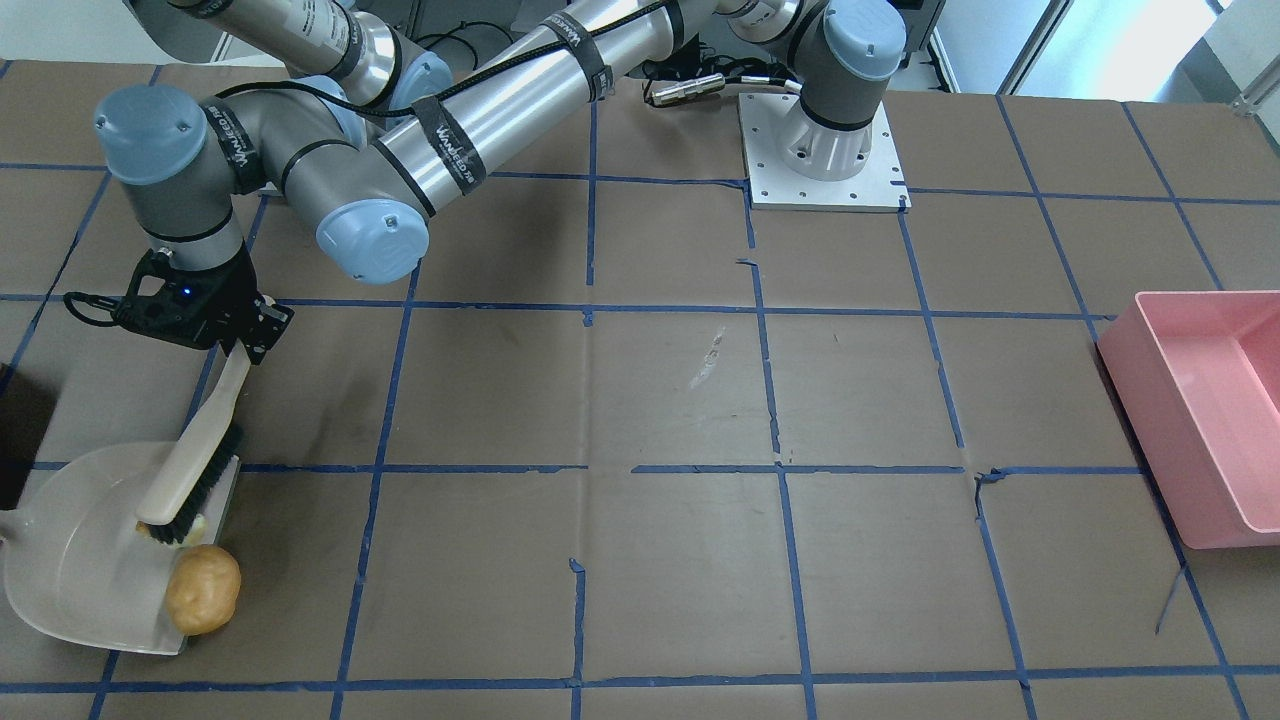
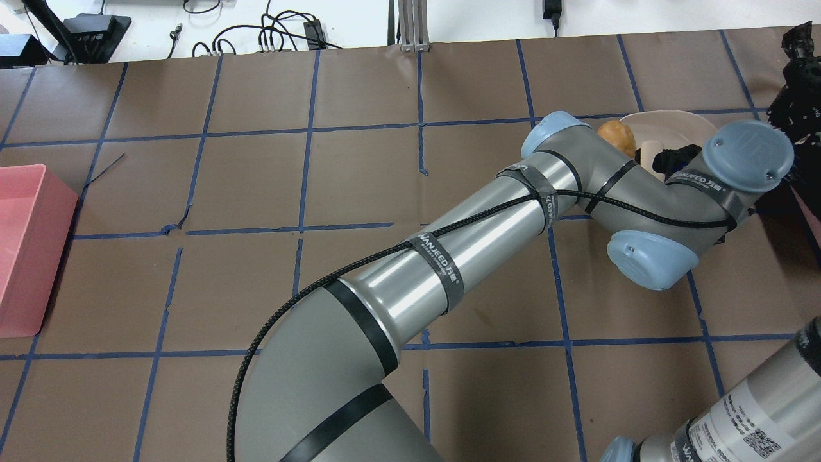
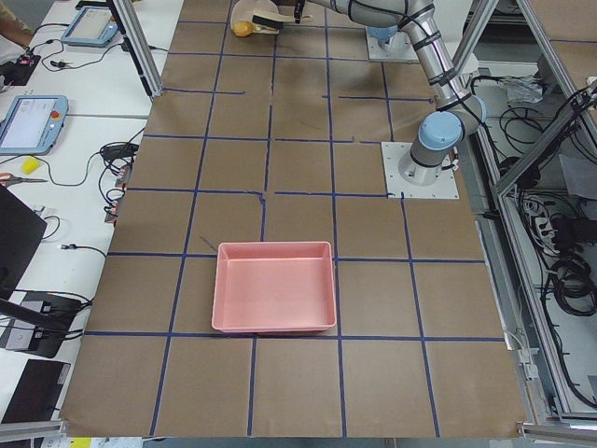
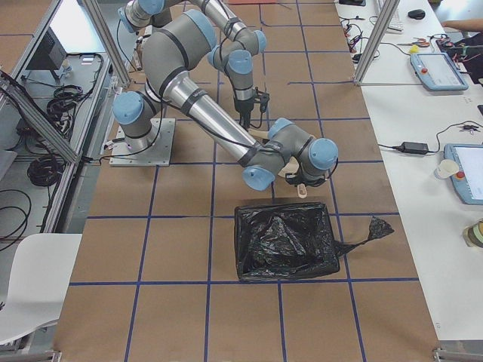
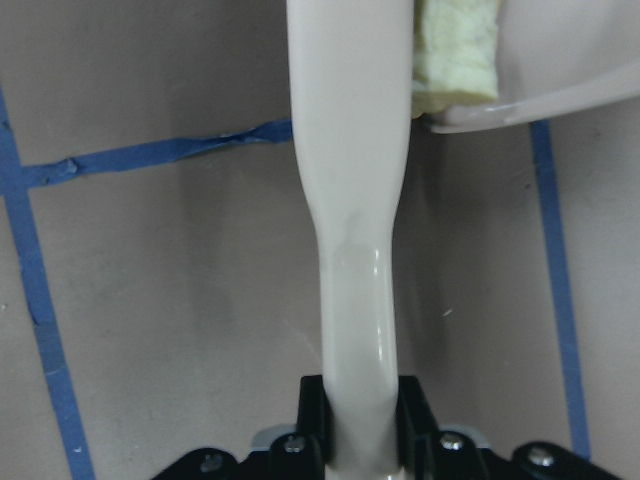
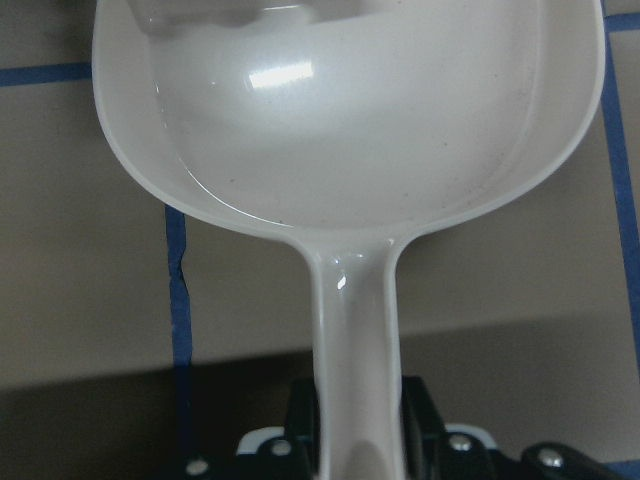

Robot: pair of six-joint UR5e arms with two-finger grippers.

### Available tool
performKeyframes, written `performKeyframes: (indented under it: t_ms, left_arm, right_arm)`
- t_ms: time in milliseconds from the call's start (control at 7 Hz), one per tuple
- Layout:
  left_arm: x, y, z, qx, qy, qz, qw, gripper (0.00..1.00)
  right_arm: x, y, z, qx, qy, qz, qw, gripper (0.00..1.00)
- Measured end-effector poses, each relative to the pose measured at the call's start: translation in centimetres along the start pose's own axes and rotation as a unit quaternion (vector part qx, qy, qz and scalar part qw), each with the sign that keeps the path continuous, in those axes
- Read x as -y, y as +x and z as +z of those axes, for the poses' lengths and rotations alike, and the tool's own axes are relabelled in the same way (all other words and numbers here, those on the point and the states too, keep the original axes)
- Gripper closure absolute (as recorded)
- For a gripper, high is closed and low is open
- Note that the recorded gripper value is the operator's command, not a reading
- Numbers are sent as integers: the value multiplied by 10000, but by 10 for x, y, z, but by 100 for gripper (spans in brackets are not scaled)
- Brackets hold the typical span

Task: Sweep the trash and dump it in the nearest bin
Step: 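Sweep the trash into the dustpan with the brush in the left gripper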

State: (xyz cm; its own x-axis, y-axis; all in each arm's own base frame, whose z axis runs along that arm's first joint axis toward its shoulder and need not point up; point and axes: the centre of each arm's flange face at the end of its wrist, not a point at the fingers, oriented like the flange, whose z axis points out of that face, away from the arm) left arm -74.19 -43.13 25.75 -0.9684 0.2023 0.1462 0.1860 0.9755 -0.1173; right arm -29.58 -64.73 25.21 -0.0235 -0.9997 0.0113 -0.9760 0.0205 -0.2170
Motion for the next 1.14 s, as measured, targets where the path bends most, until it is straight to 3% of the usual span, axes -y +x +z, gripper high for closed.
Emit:
performKeyframes:
  t_ms: [429,714,1143]
  left_arm:
    - [-4,19,-27,-130,129,147,9997,100]
    - [-5,6,-49,119,-82,352,9993,100]
    - [69,-79,-56,298,-186,-81,9993,100]
  right_arm:
    - [1,2,9,64,-1,-87,9999,100]
    - [1,2,11,79,10,-87,9999,100]
    - [3,2,11,91,28,-97,9999,100]
